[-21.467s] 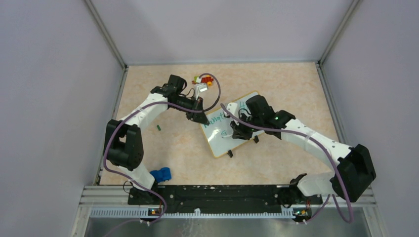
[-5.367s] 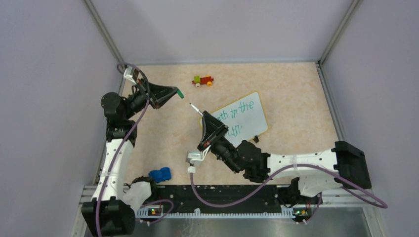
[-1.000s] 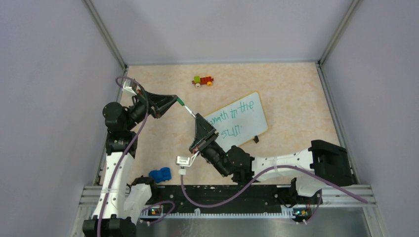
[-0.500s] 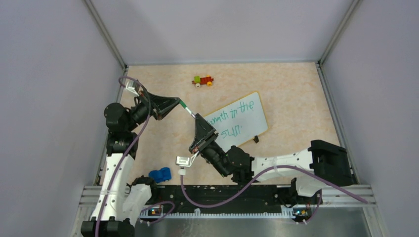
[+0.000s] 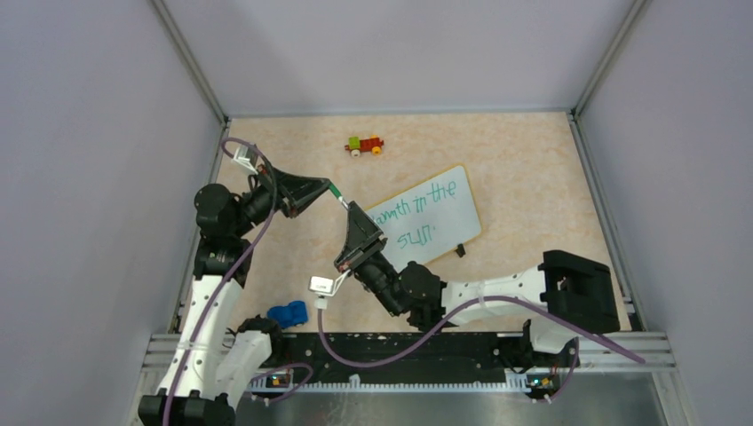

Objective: Write a sentence on the whiteboard
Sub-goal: Insert the whiteboard marker without the cap into the pen cap.

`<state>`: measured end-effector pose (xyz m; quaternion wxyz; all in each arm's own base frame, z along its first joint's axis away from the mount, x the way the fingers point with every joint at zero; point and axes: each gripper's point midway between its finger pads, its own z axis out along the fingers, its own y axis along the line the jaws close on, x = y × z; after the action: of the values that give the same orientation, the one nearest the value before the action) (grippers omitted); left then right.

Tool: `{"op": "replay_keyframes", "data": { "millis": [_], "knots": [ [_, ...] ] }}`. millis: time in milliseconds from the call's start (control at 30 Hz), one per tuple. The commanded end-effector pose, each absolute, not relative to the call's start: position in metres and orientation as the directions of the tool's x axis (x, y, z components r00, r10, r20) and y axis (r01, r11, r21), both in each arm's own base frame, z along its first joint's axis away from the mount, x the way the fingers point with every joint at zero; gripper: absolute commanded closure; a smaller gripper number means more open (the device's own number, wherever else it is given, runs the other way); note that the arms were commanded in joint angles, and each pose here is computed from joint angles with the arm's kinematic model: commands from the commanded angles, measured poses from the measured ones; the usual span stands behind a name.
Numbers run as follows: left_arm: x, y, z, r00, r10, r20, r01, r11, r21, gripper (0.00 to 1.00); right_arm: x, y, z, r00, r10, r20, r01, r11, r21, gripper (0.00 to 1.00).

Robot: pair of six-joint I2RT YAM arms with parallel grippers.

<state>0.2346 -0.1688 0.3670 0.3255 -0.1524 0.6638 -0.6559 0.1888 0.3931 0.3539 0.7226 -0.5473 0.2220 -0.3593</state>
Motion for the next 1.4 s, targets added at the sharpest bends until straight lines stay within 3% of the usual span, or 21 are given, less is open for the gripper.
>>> {"op": "replay_keyframes", "data": {
  "millis": [0,1133,1367],
  "knots": [
    [0.223,-0.178,0.365,-0.763,-0.580,-0.285,0.268,0.117,-0.956,1.00,0.186,0.398,0.393,0.663,-0.748,0.041,0.334,0.246,-0.910,1.00],
    [0.209,-0.206,0.315,-0.863,-0.443,-0.244,0.199,0.145,-0.969,1.00,0.208,0.408,0.417,0.646,-0.753,0.129,0.470,0.259,-0.843,1.00],
    [0.228,-0.195,0.348,-0.791,-0.519,-0.326,0.295,0.144,-0.945,1.00,0.208,0.394,0.409,0.636,-0.761,0.124,0.457,0.243,-0.855,1.00]
  ]
}}
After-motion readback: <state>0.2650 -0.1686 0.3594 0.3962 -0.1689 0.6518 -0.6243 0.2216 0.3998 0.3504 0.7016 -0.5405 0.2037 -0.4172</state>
